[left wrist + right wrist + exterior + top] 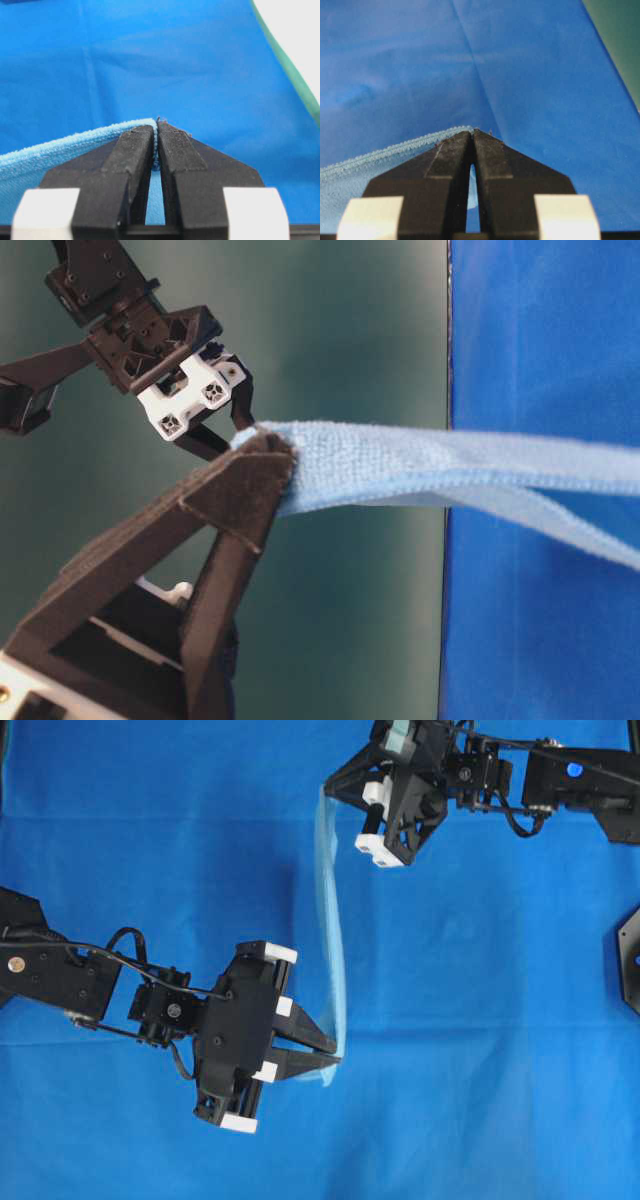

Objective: Fold the light blue towel.
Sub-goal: 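Lift the towel strip and swing the left end toward the right gripper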

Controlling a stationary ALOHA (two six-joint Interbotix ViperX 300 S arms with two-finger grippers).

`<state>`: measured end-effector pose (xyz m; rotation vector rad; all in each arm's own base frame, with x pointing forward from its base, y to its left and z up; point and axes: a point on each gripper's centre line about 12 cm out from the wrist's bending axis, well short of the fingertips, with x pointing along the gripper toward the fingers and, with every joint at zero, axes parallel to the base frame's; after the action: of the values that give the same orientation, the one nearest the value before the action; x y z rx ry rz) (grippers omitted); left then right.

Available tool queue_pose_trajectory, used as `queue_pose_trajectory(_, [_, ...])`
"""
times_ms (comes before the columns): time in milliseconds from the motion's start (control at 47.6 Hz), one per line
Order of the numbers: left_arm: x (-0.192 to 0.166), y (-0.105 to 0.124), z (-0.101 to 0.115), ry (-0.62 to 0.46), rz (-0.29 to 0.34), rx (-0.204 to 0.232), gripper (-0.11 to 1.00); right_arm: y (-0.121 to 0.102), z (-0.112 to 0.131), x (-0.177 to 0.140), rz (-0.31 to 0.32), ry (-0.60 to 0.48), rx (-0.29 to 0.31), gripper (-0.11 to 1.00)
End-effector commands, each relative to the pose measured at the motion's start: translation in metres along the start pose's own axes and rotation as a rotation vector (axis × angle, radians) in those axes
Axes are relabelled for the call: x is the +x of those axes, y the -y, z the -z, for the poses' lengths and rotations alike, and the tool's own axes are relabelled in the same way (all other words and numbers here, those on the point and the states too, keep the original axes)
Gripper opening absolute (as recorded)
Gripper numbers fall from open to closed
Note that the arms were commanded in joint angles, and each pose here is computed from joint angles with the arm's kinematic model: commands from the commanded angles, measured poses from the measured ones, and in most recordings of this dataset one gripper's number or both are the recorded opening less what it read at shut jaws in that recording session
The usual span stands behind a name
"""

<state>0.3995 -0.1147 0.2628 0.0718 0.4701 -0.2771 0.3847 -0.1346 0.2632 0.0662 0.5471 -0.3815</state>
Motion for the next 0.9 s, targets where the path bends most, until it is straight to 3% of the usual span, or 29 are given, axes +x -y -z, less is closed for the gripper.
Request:
queue_pose_trajectory(0, [-0.005,0.023,-0.015,0.048,0.049,0.027,0.04,0.017,-0.012,-0.006,0.038,0.027,0.013,0.02])
queue_pose_trajectory(168, [0.009,0.006,-0.01,0.084,0.011,0.014,0.04,0.022,0.0,-0.018,0.051,0.013,0.021,0.02])
queue_pose_trajectory(441, [0.072,-0.023,0.005,0.115,-0.052,0.024,0.04,0.036,0.033,-0.056,0.085,-0.005,0.051,0.02])
queue_pose_trajectory(567, [0.105,-0.031,-0.001,0.128,-0.064,0.038,0.04,0.037,0.05,-0.073,0.089,-0.008,0.058,0.02])
queue_pose_trajectory(777, [0.143,-0.035,-0.02,0.176,-0.074,0.098,0.04,0.037,0.073,-0.093,0.096,-0.029,0.068,0.02])
queue_pose_trajectory(882, [0.155,-0.037,-0.026,0.193,-0.078,0.104,0.04,0.038,0.083,-0.097,0.109,-0.068,0.071,0.02])
